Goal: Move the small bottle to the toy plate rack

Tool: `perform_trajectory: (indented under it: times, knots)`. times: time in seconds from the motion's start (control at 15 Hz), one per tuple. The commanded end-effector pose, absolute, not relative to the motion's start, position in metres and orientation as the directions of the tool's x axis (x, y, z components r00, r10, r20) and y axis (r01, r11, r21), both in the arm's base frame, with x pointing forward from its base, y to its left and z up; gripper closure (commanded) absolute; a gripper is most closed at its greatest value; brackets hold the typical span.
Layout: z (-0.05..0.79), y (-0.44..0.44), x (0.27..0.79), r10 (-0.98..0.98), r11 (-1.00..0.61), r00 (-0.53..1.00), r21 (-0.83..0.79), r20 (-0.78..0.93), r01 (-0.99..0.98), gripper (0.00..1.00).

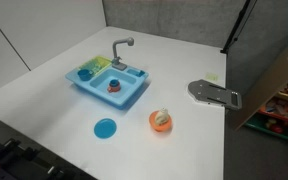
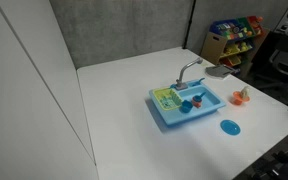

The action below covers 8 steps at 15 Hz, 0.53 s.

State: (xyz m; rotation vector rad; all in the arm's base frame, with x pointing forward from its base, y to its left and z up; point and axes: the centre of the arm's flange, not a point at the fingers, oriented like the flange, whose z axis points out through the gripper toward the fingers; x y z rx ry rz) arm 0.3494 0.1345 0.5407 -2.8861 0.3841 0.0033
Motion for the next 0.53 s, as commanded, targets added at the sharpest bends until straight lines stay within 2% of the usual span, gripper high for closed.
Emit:
perform_trajectory:
  times: [0.0, 0.47]
  knots:
    - [0.5408, 0.1345, 0.3494, -0.258, -0.939, 0.966, -0.226, -0.032, -0.258, 0.0]
    - [0.5374, 0.1312, 0.3554, -0.28, -0.943, 0.96, -0.184, -0.015, -0.278, 0.0]
